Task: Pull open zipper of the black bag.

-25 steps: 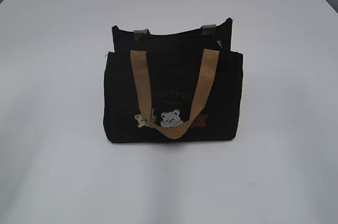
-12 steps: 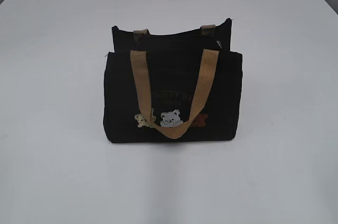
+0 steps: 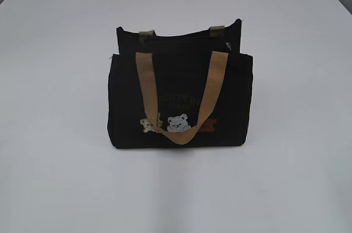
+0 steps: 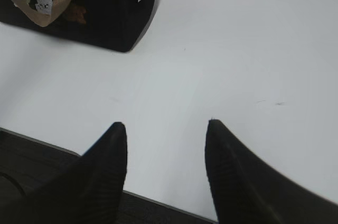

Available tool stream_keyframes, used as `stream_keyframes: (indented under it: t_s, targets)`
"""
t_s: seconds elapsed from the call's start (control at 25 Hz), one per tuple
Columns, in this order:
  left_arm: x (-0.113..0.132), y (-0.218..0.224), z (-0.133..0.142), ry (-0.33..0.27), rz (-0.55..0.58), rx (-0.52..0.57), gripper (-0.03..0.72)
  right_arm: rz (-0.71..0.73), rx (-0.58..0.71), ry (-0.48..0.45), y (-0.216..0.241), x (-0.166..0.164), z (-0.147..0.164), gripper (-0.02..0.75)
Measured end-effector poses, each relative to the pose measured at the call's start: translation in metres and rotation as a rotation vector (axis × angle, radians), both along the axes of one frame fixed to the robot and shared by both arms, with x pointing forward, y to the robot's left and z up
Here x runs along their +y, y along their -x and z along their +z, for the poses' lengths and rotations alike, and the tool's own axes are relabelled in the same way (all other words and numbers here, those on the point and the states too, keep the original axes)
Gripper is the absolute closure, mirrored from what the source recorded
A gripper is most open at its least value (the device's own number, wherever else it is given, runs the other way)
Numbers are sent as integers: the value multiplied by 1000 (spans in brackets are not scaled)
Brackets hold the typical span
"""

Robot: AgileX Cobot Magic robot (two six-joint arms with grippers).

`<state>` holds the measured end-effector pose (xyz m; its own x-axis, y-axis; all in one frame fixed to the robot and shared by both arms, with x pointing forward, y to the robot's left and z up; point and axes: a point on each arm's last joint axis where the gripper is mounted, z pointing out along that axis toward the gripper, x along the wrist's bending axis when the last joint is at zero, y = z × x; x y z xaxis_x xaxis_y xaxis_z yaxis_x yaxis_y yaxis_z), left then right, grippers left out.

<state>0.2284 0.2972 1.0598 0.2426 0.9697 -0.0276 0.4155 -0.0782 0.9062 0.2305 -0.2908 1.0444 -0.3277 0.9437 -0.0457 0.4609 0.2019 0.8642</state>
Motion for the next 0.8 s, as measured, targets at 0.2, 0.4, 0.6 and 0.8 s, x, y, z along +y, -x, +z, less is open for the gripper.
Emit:
stream_keyframes:
  t_s: [0.2,0.4,0.6,0.8]
  targets:
    - [0,0,0,0,0,0,450,-2,-2,0,0,0,0,358]
    - [0,0,0,0,0,0,450,-2,-4,1,0,0,0,358]
    - [-1,0,0,1,44,0,450,-146,-6,-1,-2,1,0,358]
    - [-1,0,0,1,88,0,450,-195,-7,-1,-2,1,0,358]
